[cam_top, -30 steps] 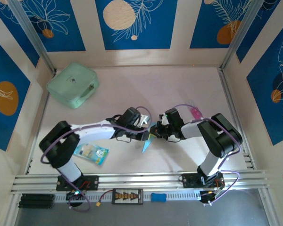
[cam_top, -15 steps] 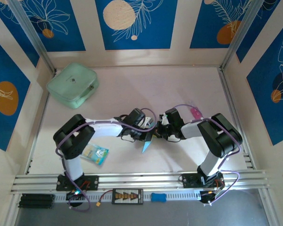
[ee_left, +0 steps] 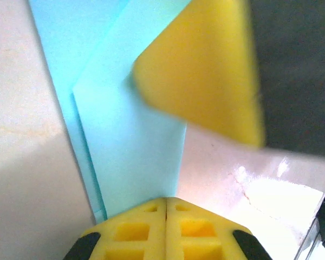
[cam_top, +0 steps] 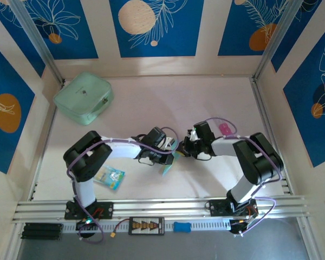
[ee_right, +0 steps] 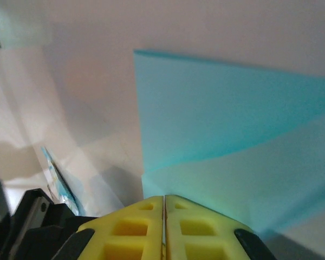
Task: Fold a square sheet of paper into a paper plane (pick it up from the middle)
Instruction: Fold the wing for the fifth time at the center of the table.
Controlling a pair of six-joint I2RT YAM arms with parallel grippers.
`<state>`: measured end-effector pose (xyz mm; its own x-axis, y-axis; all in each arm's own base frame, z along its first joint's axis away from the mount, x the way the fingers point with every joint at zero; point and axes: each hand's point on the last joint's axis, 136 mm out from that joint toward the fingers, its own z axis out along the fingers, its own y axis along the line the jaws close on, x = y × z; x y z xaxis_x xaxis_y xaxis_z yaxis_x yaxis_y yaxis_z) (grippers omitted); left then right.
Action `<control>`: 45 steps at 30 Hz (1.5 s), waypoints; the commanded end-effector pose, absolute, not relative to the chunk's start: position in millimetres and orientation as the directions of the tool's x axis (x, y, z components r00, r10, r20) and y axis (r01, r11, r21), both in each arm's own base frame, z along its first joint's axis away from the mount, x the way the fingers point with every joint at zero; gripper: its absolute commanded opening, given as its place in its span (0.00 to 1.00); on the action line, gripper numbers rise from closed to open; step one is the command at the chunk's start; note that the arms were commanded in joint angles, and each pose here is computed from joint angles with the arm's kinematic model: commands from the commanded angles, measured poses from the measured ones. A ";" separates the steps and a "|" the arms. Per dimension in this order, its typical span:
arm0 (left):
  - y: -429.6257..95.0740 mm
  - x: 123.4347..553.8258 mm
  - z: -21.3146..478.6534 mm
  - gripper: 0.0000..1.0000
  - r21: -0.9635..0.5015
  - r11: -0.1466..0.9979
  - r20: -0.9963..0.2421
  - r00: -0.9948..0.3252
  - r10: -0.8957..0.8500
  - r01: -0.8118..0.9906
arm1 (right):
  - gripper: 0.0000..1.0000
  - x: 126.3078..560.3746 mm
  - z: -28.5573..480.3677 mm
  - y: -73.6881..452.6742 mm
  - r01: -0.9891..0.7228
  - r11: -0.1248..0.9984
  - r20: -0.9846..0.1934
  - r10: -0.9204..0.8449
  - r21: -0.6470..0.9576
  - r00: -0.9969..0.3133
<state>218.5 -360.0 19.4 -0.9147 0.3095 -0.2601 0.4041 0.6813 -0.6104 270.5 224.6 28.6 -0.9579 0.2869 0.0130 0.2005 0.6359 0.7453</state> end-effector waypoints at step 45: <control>-313.1 187.9 -35.7 0.00 -0.504 0.784 -0.083 -0.924 0.374 0.363 | 0.09 317.8 -9.2 137.6 0.381 0.630 -0.015 0.529 0.676 -0.848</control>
